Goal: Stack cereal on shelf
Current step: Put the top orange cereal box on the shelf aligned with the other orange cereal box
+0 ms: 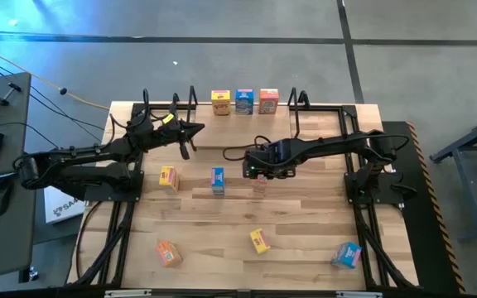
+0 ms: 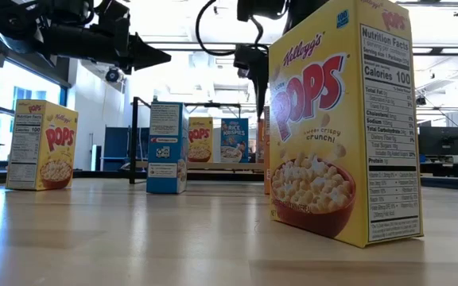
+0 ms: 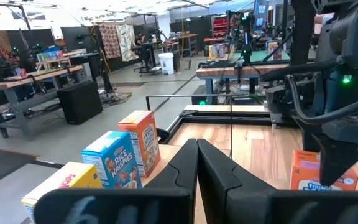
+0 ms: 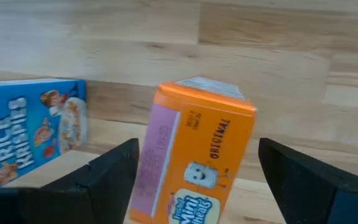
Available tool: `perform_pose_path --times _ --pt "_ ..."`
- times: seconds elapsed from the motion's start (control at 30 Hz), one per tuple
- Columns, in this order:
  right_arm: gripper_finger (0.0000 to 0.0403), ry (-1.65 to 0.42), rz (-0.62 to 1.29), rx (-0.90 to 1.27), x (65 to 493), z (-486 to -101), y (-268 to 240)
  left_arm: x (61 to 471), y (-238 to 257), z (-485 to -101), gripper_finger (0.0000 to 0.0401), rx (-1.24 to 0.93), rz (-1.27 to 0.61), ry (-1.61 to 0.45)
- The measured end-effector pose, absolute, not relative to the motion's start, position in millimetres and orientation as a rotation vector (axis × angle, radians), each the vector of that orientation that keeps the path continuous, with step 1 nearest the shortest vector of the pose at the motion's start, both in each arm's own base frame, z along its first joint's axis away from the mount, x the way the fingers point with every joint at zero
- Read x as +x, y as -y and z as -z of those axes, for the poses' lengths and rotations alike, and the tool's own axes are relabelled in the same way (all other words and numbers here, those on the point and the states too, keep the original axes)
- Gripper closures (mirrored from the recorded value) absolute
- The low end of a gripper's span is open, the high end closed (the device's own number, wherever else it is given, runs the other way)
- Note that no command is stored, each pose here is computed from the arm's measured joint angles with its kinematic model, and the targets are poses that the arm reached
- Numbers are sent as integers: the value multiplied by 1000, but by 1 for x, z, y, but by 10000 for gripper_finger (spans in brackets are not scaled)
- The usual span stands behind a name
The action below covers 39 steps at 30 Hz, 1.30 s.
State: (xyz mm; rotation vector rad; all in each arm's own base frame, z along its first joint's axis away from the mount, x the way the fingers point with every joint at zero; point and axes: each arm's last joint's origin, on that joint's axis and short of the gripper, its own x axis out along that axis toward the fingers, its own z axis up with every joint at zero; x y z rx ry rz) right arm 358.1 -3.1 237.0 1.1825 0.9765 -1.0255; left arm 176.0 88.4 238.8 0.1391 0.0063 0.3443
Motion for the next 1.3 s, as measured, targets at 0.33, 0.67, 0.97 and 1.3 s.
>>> perform_pose_path --times 0.33,0.67,0.97,1.3 --pt "157 -994 1020 1160 357 -237 5 176 -88 -239 401 138 -344 -8" --pt "167 -1098 859 1074 359 -252 10 173 -95 -237 401 126 -380 -25" --pt "167 -1083 638 865 366 -306 30 169 -102 -235 401 111 -420 -52" --pt "107 -1228 636 794 361 -289 11 168 -103 -235 401 113 -424 -53"
